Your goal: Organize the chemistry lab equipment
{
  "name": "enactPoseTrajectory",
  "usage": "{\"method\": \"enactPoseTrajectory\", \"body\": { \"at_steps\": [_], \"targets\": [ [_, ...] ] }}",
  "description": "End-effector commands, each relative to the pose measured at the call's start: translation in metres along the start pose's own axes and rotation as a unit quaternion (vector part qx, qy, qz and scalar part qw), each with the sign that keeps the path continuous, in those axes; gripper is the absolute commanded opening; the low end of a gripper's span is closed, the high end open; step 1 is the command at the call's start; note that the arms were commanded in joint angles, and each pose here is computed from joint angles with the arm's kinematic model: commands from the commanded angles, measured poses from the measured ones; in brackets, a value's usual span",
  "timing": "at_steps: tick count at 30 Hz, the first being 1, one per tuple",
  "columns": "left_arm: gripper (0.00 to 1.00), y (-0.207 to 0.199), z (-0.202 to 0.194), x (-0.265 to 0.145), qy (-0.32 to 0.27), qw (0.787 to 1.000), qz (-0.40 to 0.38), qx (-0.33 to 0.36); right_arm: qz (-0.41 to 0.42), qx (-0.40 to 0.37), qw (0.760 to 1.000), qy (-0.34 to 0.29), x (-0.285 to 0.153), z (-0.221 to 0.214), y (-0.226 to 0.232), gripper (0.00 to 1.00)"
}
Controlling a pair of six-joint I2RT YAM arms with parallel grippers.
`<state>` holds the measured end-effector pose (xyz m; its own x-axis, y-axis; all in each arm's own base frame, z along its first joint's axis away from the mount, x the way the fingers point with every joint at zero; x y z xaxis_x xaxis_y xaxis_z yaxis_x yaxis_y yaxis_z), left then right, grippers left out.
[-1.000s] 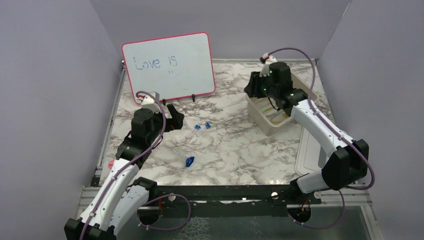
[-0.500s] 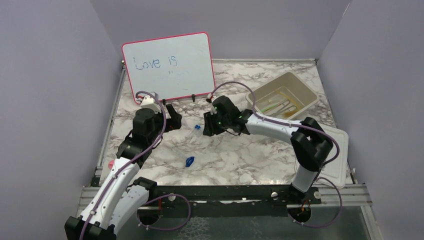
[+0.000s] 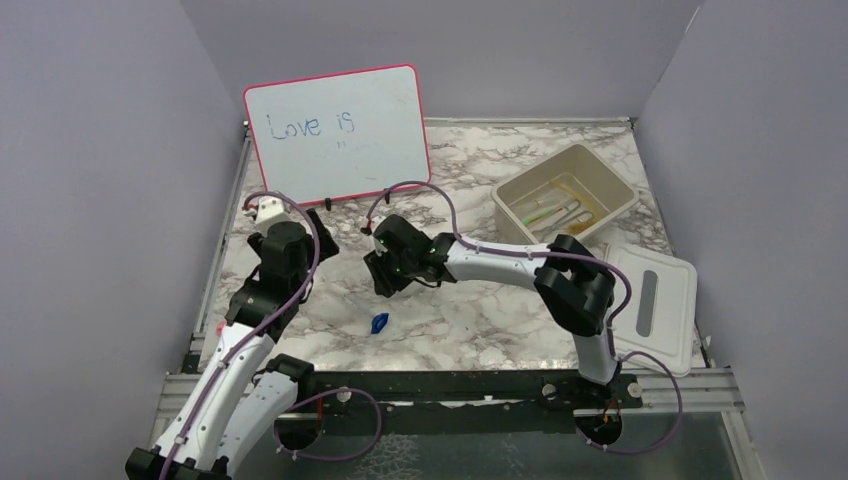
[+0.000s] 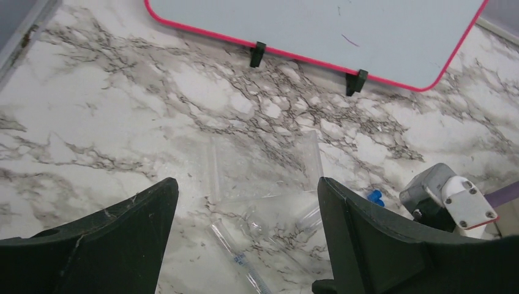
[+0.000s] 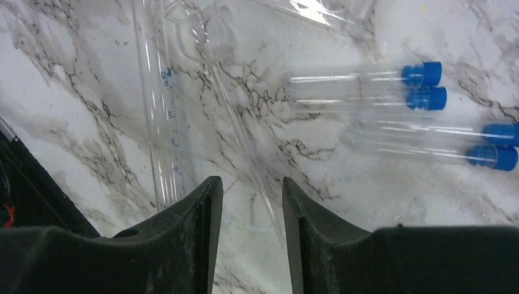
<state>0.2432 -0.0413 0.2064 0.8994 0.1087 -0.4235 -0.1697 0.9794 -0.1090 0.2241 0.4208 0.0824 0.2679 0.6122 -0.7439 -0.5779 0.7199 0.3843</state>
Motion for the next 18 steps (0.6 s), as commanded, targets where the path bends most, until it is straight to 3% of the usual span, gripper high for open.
{"method": "enactPoseTrajectory", "body": {
  "at_steps": [1,6,18],
  "targets": [
    [0.85,0.024,0.025,-0.015,-0.054,0.995,0.068,-0.040,-0.031,-0.056,0.998,0.012,0.015,0.000,-0.001,0.42],
    [0.83,0.028,0.028,-0.021,-0.067,0.994,0.075,-0.049,-0.062,-0.089,0.994,0.024,0.030,0.001,0.000,0.36],
    [0.83,0.037,0.031,-0.027,-0.080,0.990,0.095,-0.062,-0.067,-0.128,0.989,0.042,0.053,-0.002,0.009,0.35]
  ]
}}
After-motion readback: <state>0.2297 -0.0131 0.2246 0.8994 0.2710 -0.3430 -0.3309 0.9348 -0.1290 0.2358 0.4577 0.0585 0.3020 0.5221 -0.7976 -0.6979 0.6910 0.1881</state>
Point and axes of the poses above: each gripper's point midway between its finger pads, its own x axis out along the fingers, its own y axis along the line the jaws close on, z = x × y, the point moved 3 cm from there along -x, back along the fingers, and after that the axes turned 11 degrees about x, right-handed, at the moved point
